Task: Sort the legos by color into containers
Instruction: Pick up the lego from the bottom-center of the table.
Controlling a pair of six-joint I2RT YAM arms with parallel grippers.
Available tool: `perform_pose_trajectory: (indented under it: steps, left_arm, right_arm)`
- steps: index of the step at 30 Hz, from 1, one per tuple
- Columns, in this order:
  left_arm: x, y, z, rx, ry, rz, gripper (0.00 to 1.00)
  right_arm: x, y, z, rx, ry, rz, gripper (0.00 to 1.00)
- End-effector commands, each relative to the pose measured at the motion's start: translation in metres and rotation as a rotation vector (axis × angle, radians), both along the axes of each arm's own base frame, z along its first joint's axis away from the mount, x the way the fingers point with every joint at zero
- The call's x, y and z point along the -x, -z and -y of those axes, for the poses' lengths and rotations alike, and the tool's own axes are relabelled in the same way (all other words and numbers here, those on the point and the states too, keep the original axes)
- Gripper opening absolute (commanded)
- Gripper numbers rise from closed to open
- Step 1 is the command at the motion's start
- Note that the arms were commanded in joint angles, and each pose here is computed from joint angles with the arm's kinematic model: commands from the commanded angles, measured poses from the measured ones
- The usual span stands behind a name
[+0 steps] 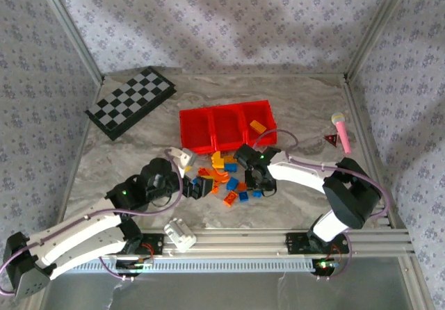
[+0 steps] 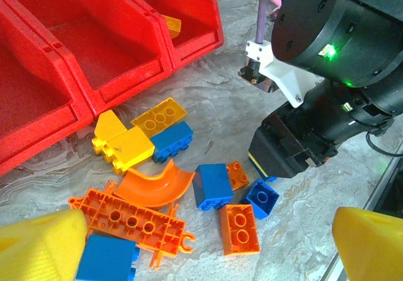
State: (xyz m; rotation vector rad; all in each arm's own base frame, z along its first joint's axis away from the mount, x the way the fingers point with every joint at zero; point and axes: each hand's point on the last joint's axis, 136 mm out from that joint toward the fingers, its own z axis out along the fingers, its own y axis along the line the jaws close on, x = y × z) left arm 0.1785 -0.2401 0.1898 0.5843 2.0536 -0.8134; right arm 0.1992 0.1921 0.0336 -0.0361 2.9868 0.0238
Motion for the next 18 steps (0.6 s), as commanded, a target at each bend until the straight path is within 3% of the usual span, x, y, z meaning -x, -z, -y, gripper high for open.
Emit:
perform_pose_trajectory:
  steps: [1,9,18]
  left_arm:
    - [-0.001,-0.007,0.005,0.019,0.01,0.021,1.0]
    - [-0.002,-0.005,0.007,0.007,0.014,0.018,1.0]
    - [-0.003,-0.012,0.002,0.017,-0.006,0.033,1.0]
  right_arm:
    - [-0.001,0.001,0.006,0.031,-0.013,0.001,0.41]
    - [-0.008,-0.019,0.007,0.006,-0.055,0.037,0.28]
    - [-0.065,-0.105,0.004,-0.074,-0.096,0.237,0.26]
